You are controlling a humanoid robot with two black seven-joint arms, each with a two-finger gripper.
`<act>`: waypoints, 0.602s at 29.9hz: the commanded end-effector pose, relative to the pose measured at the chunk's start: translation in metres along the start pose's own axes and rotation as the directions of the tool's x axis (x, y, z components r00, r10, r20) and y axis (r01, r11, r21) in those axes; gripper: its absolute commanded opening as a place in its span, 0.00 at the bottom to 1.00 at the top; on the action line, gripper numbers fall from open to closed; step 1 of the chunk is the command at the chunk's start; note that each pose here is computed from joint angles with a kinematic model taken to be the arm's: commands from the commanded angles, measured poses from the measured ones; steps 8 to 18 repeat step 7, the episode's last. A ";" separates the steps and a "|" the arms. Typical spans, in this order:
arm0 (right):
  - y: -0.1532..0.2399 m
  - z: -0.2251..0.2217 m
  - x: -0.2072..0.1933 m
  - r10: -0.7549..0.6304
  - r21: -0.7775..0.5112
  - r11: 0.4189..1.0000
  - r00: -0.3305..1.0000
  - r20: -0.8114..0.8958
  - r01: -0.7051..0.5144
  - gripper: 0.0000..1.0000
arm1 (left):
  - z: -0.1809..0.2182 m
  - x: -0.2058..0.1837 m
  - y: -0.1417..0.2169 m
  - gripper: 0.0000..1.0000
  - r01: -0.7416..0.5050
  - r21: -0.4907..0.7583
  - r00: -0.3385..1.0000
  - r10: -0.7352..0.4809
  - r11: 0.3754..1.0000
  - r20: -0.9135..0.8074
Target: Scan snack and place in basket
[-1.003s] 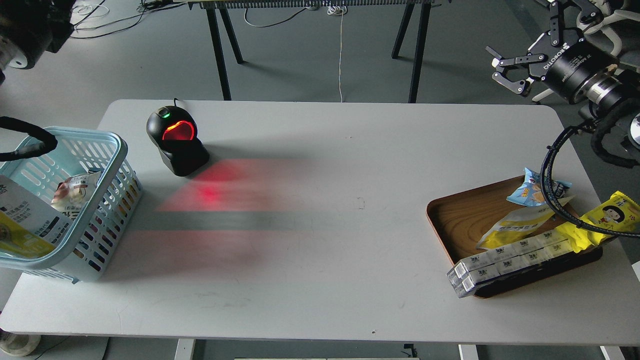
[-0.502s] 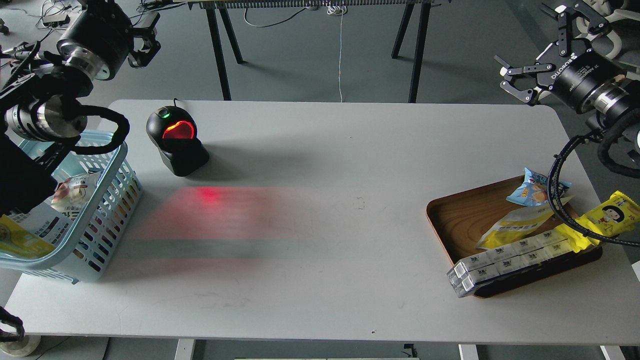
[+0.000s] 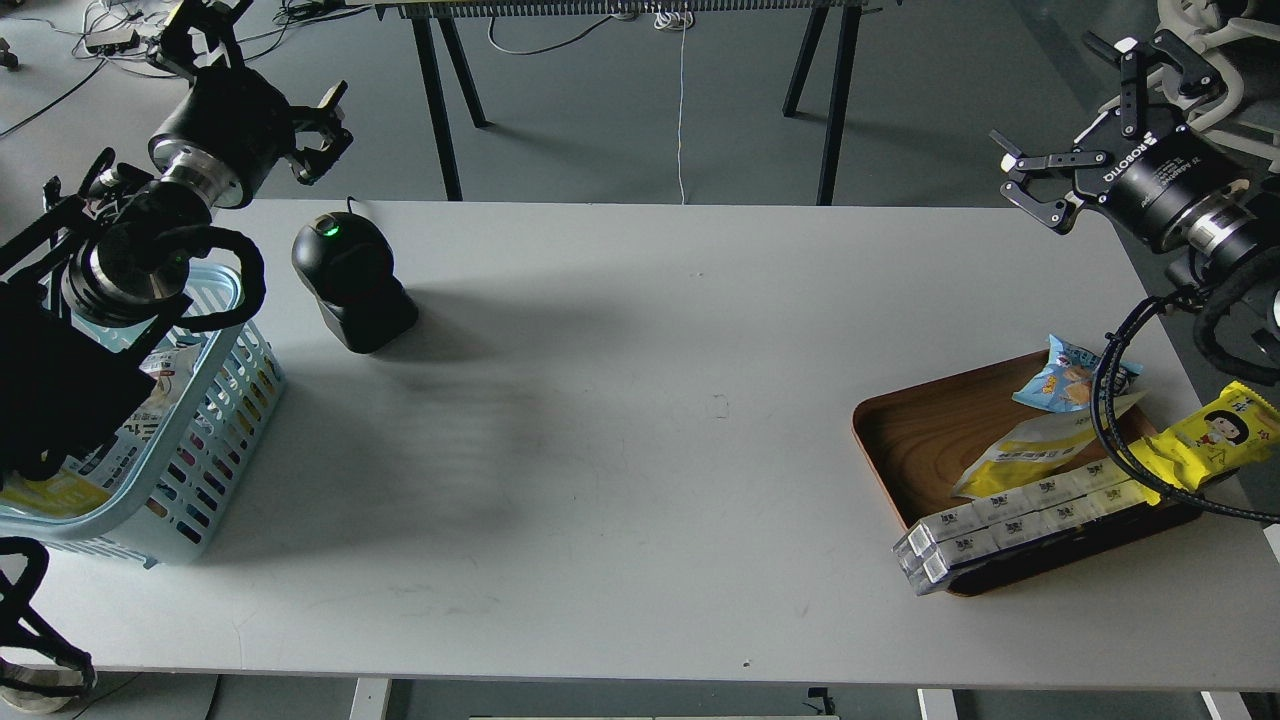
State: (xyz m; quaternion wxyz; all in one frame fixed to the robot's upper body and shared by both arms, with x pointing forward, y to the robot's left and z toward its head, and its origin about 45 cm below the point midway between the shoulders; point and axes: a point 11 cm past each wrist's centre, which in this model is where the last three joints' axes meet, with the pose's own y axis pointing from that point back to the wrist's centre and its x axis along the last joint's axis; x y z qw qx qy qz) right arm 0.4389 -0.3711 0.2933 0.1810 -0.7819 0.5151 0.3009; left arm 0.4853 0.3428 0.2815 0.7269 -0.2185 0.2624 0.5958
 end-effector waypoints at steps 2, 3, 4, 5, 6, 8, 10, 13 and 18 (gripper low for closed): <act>0.005 -0.001 0.006 0.011 0.016 1.000 1.000 0.015 -0.011 0.99 | -0.005 -0.002 -0.001 1.00 0.005 0.005 1.000 -0.005 1.000 -0.007; 0.005 -0.001 0.006 0.011 0.016 1.000 1.000 0.015 -0.011 0.99 | -0.005 -0.002 -0.001 1.00 0.005 0.003 1.000 -0.005 1.000 -0.007; 0.005 -0.001 0.005 0.009 0.017 1.000 1.000 0.015 -0.009 0.99 | -0.005 -0.002 -0.001 1.00 0.005 0.003 1.000 -0.005 1.000 -0.004; 0.005 -0.001 0.005 0.009 0.017 1.000 1.000 0.015 -0.009 0.99 | -0.006 -0.002 -0.001 1.00 0.005 0.003 1.000 -0.005 1.000 -0.003; 0.005 0.000 0.005 0.010 0.017 1.000 1.000 0.016 -0.010 0.99 | -0.006 -0.003 -0.002 1.00 0.010 0.001 1.000 -0.010 1.000 -0.006; 0.005 0.000 0.005 0.011 0.016 1.000 1.000 0.017 -0.011 0.99 | -0.006 -0.004 -0.002 1.00 0.015 -0.002 1.000 -0.015 1.000 -0.008; 0.005 0.000 0.005 0.011 0.016 1.000 1.000 0.017 -0.011 0.99 | -0.006 -0.004 -0.002 1.00 0.015 -0.002 1.000 -0.015 1.000 -0.008; 0.005 0.000 0.005 0.011 0.016 1.000 1.000 0.017 -0.011 0.99 | -0.006 -0.004 -0.002 1.00 0.015 -0.002 1.000 -0.015 1.000 -0.008; 0.005 0.000 0.005 0.011 0.016 1.000 1.000 0.017 -0.011 0.99 | -0.006 -0.004 -0.002 1.00 0.015 -0.002 1.000 -0.015 1.000 -0.008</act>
